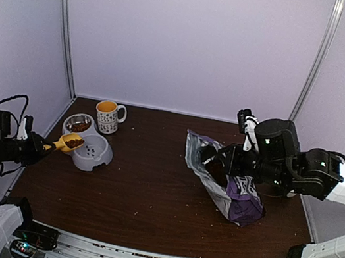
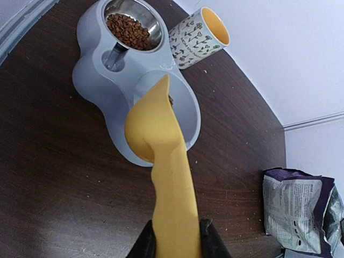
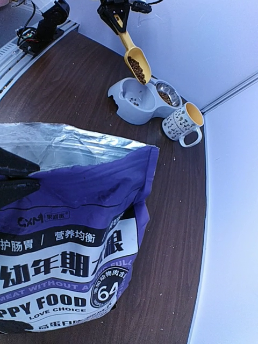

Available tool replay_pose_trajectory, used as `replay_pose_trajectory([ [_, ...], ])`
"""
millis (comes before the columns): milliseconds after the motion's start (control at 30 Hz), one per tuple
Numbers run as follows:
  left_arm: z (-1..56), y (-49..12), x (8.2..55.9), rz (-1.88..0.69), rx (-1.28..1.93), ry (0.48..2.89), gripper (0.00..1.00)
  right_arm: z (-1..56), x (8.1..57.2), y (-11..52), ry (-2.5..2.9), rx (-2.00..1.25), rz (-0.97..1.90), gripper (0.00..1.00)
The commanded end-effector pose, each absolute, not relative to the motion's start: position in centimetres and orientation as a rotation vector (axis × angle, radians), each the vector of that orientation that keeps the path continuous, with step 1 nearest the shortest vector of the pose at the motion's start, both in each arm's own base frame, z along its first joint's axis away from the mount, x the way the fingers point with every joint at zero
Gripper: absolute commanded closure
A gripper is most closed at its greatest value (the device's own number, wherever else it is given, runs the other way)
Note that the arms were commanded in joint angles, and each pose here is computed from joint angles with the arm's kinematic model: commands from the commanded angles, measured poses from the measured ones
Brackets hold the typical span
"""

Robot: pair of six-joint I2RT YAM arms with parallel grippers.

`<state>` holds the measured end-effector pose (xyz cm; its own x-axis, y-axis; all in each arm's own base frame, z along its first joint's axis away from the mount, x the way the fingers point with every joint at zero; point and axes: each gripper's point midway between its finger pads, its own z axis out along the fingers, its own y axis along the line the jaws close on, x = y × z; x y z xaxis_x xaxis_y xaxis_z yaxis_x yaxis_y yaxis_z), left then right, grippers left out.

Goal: Serve the pet food
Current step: Place the pet food in the pet food bowl.

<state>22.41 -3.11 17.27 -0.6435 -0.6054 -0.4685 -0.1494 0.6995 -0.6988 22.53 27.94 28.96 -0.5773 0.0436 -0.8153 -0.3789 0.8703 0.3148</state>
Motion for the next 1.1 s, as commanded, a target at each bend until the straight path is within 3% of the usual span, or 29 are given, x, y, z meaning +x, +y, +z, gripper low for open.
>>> replay_pose_trajectory([
  [0, 18.6, -2.7, 22.8, -0.748, -0.469, 2.189, 1.0, 31.2, 23.3, 28.3, 2.061, -0.212, 0.609, 1.0],
  [900, 20.4, -4.6, 24.8, -0.529, -0.205, 2.344, 1.0, 31.1, 23.4, 27.8, 2.063, -0.203, 0.601, 1.0],
  [1067, 19.9, -4.8, 24.9, -0.394, -0.126, 2.425, 1.0, 31.1, 23.4, 27.9, 2.063, -0.204, 0.603, 1.0],
])
